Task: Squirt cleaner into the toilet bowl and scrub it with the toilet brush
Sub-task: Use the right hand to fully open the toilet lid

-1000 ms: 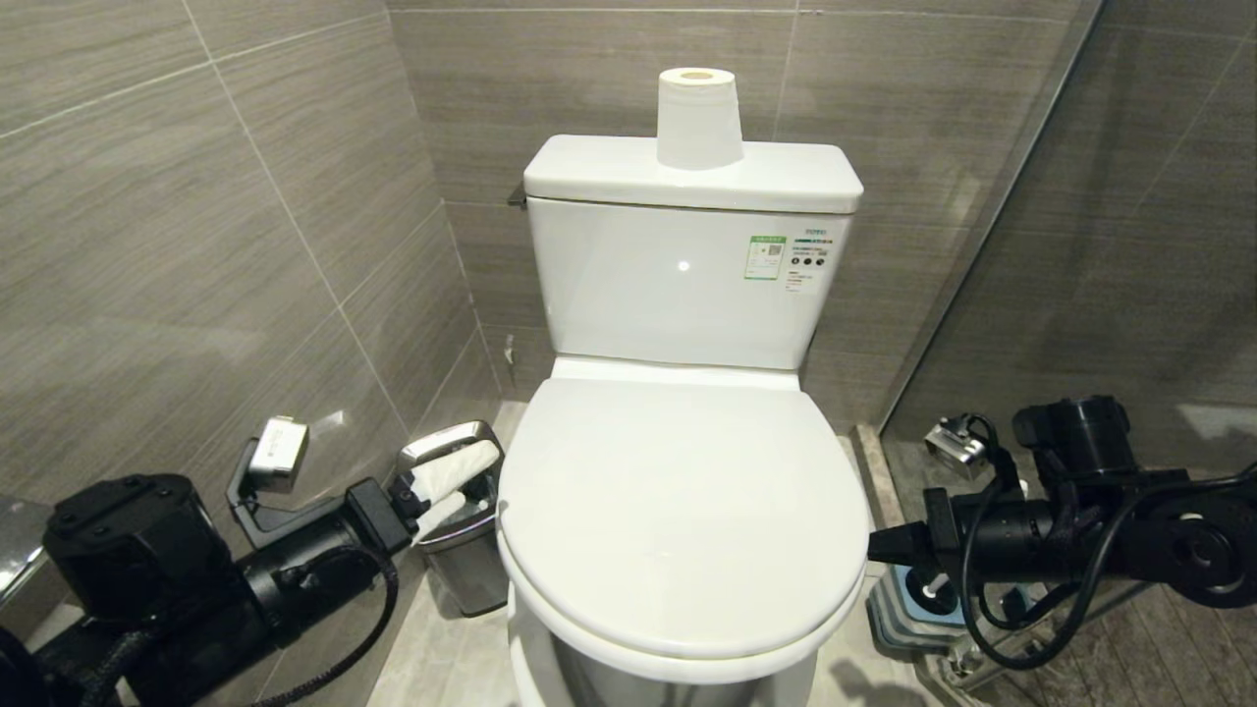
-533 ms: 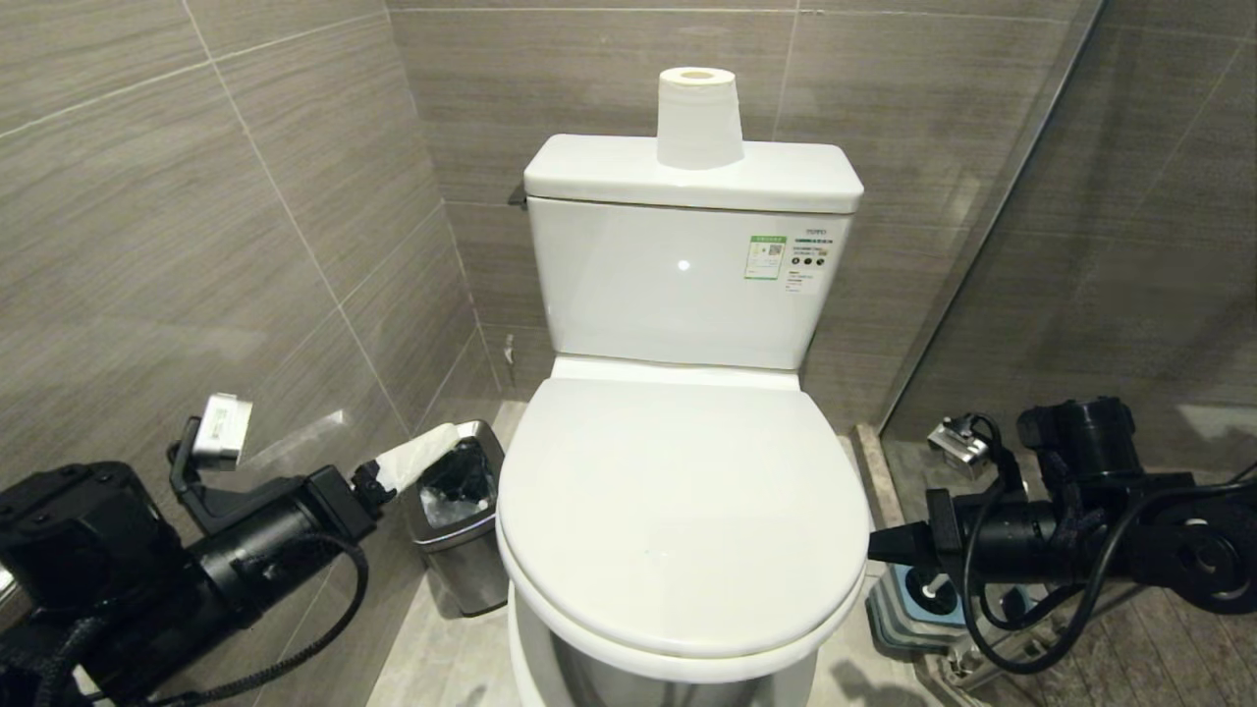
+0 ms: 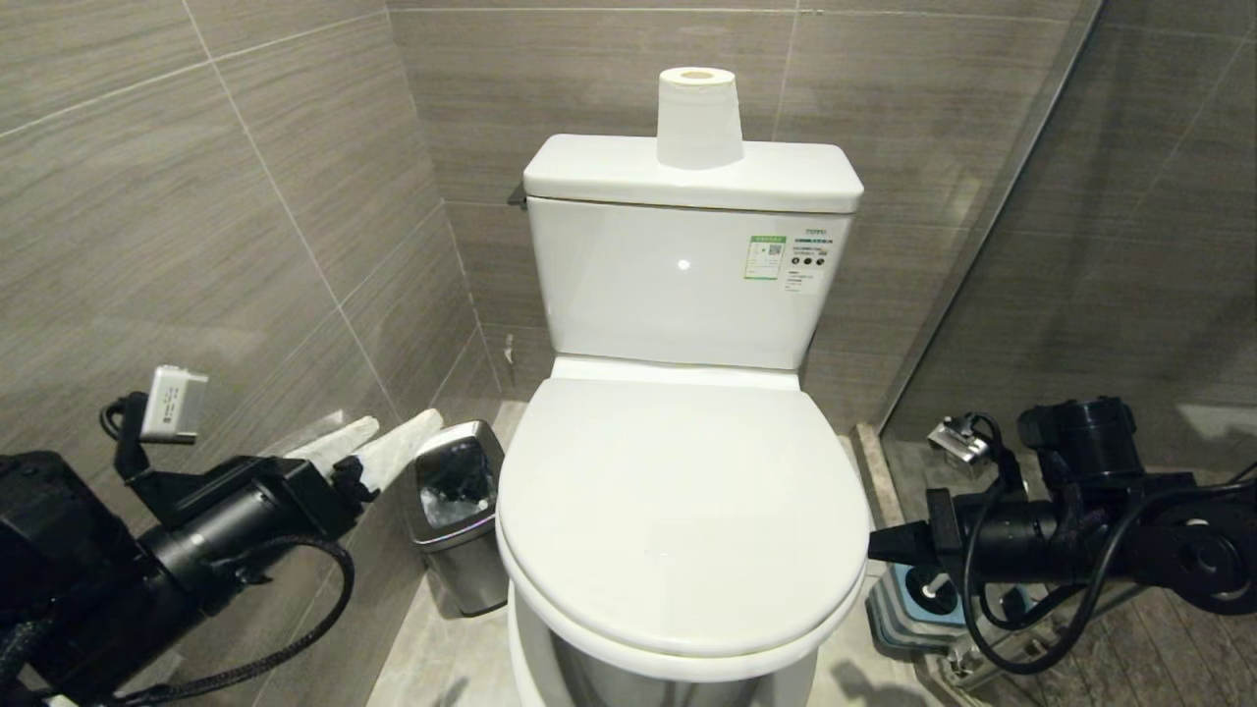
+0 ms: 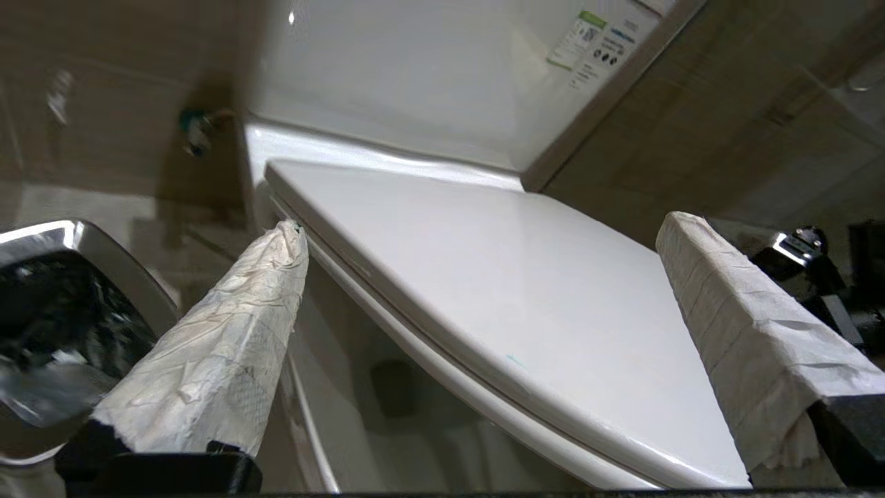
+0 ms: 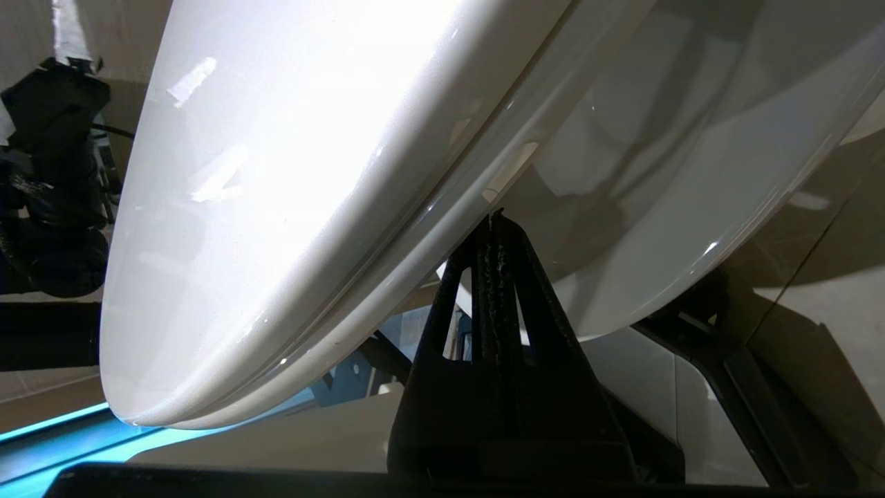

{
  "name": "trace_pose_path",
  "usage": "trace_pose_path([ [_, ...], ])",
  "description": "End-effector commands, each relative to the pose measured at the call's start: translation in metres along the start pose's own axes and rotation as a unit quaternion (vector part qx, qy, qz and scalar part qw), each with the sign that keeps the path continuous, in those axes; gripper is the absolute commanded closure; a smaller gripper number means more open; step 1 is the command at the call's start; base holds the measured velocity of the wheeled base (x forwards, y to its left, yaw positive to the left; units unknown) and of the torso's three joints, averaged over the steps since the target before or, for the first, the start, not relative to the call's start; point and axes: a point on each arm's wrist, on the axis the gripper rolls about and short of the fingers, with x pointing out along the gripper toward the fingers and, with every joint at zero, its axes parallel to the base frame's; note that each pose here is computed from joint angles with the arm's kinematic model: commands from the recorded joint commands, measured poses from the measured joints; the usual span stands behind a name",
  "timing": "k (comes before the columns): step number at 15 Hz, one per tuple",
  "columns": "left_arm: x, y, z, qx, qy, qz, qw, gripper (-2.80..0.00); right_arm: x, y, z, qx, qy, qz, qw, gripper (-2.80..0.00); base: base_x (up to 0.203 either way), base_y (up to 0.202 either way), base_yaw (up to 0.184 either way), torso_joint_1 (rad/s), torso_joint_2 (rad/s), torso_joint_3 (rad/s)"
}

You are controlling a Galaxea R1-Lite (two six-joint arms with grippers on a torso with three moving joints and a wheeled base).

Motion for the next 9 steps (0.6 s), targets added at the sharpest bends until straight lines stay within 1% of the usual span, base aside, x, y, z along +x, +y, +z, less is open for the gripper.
trace_pose_path([
  [1,-0.007,-0.002,0.016,0.031,-0.037,0.002,0.9989,-2.80,0.000,0.001,0.001,-0.002,-0.001,0.004,1.000,0.00,0.000,0.000,0.000,0.000,0.00,0.000],
  [3,-0.010,-0.004,0.025,0.060,-0.058,0.000,0.9965,-2.80,0.000,0.001,0.002,-0.004,-0.002,0.004,1.000,0.00,0.000,0.000,0.000,0.000,0.00,0.000],
  [5,-0.016,-0.011,0.033,0.074,-0.078,-0.007,0.9942,-2.80,0.000,0.002,0.003,-0.004,-0.003,0.004,1.000,0.00,0.000,0.000,0.000,0.000,0.00,0.000],
  [7,-0.021,-0.017,0.042,0.115,-0.099,-0.013,0.9884,-2.80,0.000,0.002,0.002,-0.004,-0.003,0.003,1.000,0.00,0.000,0.000,0.000,0.000,0.00,0.000],
  [8,-0.021,-0.019,0.047,0.125,-0.109,-0.016,0.9860,-0.59,-0.001,0.002,0.002,-0.005,-0.004,0.003,1.000,0.00,0.000,0.000,0.000,0.000,0.00,0.000],
  [9,-0.021,-0.021,0.051,0.129,-0.118,-0.018,0.9844,0.00,-0.001,0.002,0.003,-0.005,-0.004,0.003,1.000,0.00,0.000,0.000,0.000,0.000,0.00,0.000],
])
